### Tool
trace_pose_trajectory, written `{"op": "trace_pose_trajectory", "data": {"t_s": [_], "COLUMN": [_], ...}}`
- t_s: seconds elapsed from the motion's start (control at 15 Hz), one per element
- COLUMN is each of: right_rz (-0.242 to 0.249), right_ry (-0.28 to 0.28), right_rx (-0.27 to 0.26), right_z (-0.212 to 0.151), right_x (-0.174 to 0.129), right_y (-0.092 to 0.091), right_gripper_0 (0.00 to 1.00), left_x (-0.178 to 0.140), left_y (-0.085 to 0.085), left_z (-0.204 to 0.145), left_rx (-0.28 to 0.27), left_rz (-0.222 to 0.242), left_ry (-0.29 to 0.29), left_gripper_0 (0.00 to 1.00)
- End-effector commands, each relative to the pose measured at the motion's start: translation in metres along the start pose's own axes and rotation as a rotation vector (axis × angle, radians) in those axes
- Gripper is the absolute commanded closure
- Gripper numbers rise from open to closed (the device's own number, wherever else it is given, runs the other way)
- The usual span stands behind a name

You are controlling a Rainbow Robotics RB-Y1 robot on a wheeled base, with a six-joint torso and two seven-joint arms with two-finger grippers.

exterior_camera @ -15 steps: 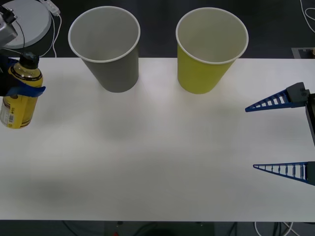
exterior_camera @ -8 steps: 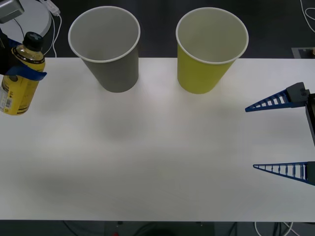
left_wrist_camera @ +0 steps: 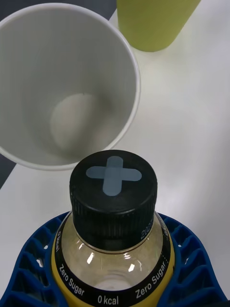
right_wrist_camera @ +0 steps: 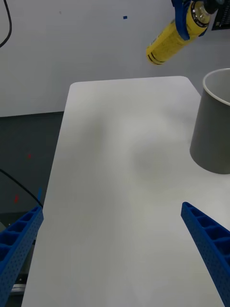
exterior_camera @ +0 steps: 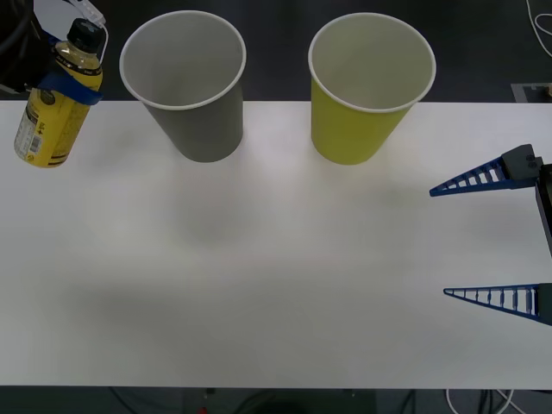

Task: Put the can into the green bin and the plastic bottle into the gray bin

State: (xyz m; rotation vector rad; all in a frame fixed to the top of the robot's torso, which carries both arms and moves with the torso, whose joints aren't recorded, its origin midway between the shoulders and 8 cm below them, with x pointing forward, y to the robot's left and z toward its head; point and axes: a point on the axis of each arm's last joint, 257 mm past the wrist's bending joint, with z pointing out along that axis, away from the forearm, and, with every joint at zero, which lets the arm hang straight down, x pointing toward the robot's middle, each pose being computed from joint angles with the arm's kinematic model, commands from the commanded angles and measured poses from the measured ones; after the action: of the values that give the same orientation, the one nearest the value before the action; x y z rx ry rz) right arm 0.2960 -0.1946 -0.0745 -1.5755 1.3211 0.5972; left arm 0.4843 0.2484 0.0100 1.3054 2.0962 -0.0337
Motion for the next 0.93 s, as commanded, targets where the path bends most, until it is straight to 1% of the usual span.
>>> {"op": "trace_pose_trajectory", "data": {"t_s": [0.07, 0.27, 0.47, 0.53, 0.67, 0.73, 0.93], "right_rz": [0.000, 0.000, 0.000, 0.000, 0.000, 0.000, 0.000], "right_ry": [0.000, 0.000, 0.000, 0.000, 0.000, 0.000, 0.000], "right_rx": [0.000, 0.000, 0.000, 0.000, 0.000, 0.000, 0.000], "right_z": [0.000, 0.000, 0.000, 0.000, 0.000, 0.000, 0.000], "right_x": [0.000, 0.000, 0.000, 0.000, 0.000, 0.000, 0.000], "right_y": [0.000, 0.000, 0.000, 0.000, 0.000, 0.000, 0.000], "right_gripper_0": [0.00, 0.00, 0.00, 0.00, 0.00, 0.00, 0.00], "left_x": [-0.013, -0.025, -0.039, -0.049, -0.063, -0.068, -0.084], "left_y": [0.003, 0.006, 0.011, 0.014, 0.018, 0.019, 0.023], "left_z": [0.003, 0.001, 0.005, 0.007, 0.012, 0.015, 0.023], "left_rx": [0.016, 0.034, 0.023, 0.018, 0.014, 0.017, 0.025], "left_rz": [0.002, 0.014, 0.046, 0.058, 0.068, 0.064, 0.053], "left_ry": [-0.001, 0.033, 0.090, 0.109, 0.132, 0.136, 0.120], "left_gripper_0": [1.00, 1.00, 1.00, 1.00, 1.00, 1.00, 1.00]}}
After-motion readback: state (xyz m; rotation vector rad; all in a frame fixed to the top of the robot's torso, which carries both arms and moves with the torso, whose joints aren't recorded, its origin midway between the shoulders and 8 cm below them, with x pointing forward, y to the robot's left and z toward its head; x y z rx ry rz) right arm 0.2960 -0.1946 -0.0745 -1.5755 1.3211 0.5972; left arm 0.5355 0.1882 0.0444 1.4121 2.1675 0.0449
